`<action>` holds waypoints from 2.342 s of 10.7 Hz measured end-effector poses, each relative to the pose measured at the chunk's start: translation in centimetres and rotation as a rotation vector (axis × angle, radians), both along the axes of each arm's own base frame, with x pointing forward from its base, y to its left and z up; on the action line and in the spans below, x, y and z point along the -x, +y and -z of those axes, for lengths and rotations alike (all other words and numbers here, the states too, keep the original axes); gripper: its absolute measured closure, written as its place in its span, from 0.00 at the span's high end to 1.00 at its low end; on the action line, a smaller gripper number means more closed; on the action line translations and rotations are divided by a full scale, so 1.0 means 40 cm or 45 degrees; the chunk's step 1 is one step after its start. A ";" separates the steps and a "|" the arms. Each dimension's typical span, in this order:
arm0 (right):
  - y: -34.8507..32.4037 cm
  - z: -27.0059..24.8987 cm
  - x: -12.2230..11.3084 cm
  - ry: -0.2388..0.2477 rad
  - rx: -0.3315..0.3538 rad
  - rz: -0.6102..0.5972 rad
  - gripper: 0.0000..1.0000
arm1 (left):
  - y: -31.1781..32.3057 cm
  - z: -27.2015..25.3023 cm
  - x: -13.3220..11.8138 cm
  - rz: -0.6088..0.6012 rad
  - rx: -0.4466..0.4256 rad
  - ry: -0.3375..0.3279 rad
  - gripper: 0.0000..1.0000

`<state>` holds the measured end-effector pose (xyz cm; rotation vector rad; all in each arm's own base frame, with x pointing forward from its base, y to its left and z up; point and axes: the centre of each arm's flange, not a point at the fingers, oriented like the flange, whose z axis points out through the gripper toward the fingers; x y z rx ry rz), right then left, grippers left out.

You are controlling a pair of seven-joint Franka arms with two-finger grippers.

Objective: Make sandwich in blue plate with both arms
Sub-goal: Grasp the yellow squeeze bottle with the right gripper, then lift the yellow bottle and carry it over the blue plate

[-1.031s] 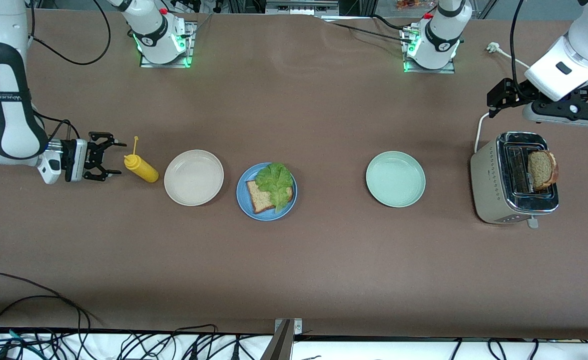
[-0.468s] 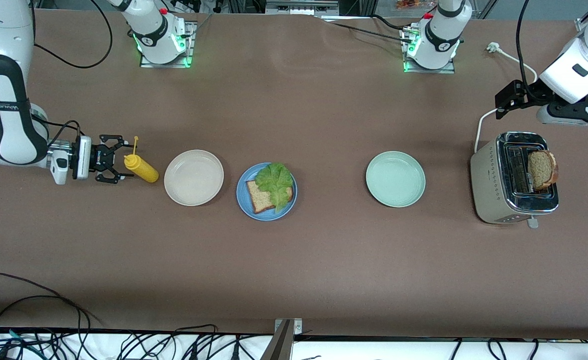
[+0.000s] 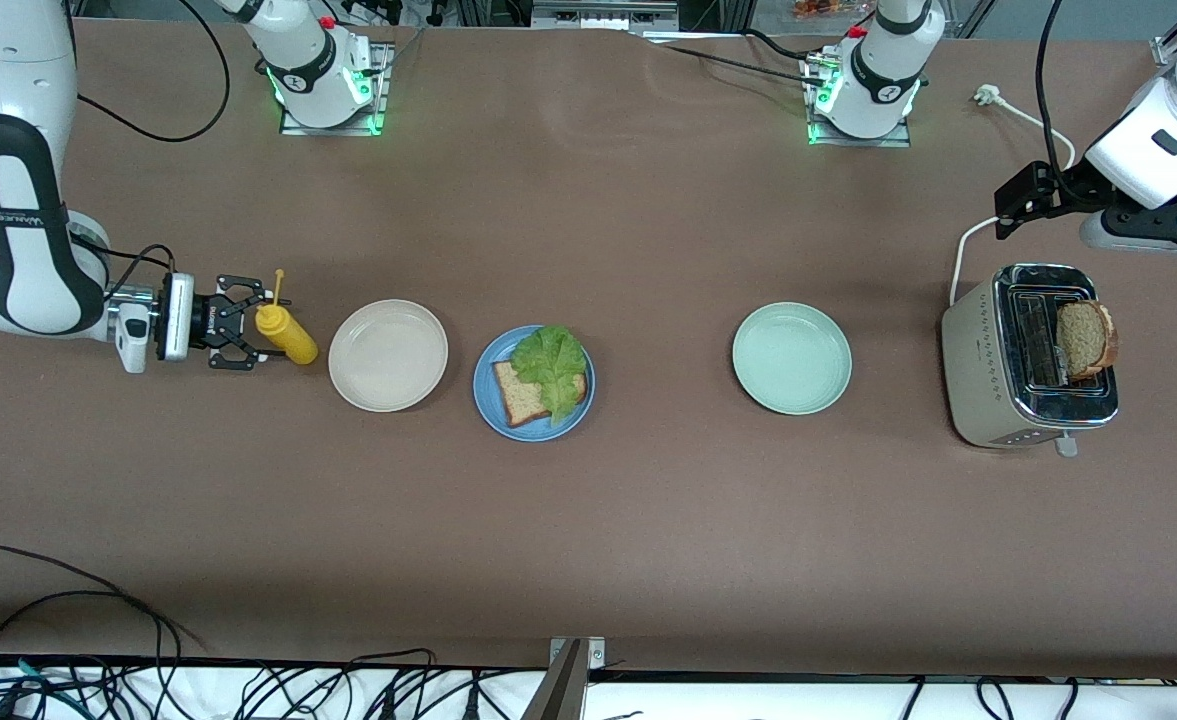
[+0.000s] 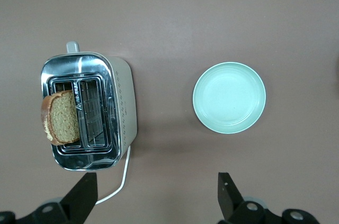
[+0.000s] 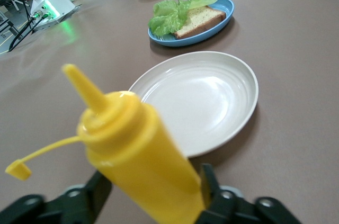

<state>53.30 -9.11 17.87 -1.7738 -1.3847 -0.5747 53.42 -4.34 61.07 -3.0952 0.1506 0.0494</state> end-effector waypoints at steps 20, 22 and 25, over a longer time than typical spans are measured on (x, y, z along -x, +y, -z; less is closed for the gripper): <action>0.569 -0.518 -0.258 0.350 1.299 -0.215 0.13 | 0.017 0.016 -0.008 -0.024 0.030 0.017 1.00; 0.749 -0.493 -0.213 0.256 1.579 -0.284 0.13 | 0.017 0.016 -0.008 -0.024 0.030 0.017 1.00; 0.930 -0.417 -0.153 0.130 1.868 -0.360 0.13 | 0.017 0.016 -0.008 -0.024 0.030 0.018 1.00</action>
